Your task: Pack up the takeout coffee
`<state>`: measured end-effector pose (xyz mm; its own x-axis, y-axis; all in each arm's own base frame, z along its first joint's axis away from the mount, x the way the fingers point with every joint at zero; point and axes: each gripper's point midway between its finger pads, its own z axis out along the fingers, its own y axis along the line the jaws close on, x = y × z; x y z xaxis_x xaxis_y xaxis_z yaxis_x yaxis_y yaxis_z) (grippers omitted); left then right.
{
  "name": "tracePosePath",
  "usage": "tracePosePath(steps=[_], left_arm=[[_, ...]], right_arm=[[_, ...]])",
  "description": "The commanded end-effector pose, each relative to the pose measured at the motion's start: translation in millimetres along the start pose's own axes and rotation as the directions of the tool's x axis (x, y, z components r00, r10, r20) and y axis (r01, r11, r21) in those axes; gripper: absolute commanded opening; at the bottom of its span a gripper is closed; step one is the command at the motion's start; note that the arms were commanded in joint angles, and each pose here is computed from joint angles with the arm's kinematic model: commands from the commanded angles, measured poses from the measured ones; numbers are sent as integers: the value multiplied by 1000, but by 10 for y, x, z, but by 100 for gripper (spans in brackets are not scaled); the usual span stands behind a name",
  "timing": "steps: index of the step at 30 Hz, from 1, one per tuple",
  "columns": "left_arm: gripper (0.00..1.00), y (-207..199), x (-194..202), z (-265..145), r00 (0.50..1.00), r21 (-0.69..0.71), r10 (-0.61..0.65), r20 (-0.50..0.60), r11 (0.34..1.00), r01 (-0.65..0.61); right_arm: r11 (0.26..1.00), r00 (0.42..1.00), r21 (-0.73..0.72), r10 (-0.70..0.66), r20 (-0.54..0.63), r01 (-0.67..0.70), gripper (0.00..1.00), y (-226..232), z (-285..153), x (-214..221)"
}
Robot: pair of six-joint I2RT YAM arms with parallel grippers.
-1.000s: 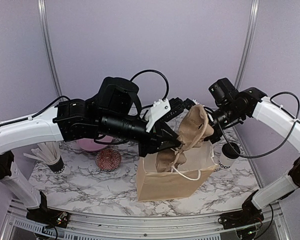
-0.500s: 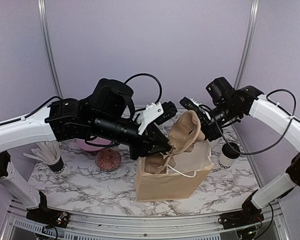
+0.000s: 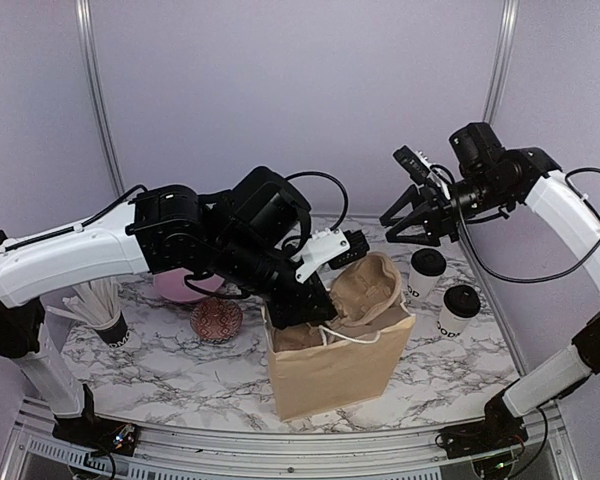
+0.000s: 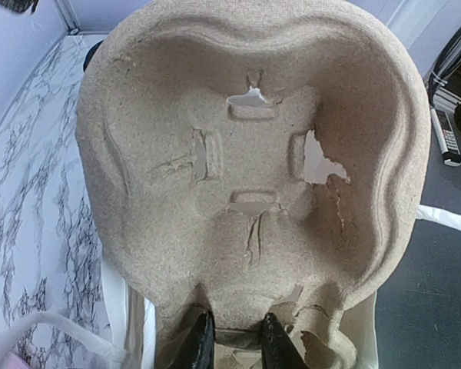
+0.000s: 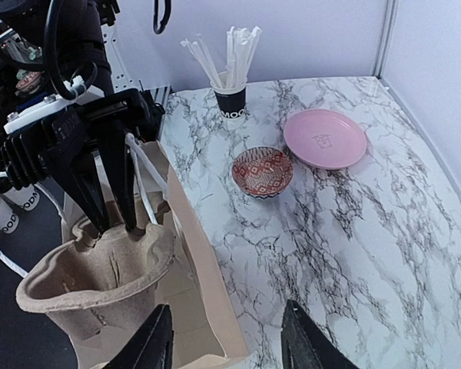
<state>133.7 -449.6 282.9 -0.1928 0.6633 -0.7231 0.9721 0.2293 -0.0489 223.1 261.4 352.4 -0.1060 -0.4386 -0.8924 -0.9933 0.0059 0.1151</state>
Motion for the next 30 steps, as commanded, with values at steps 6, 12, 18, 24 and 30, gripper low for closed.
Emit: tracePosePath(steps=[6,12,18,24,30], left_arm=[[21,28,235,13,982,-86,-108,-154,992,96],[21,101,407,90,951,-155,-174,-256,978,138],[20,172,599,187,913,-215,-217,-346,965,148],[19,127,720,302,884,-202,-229,-408,967,158],[19,-5,798,358,861,-145,-245,-446,969,200]], right_arm=[[999,1000,28,18,-16,-17,47,90,-143,229],[997,999,72,24,-31,-21,47,44,-177,329],[996,999,81,27,-39,-24,47,39,-174,375],[996,998,78,36,-48,-33,46,33,-150,435],[997,997,71,49,-54,-45,46,30,-120,499]])
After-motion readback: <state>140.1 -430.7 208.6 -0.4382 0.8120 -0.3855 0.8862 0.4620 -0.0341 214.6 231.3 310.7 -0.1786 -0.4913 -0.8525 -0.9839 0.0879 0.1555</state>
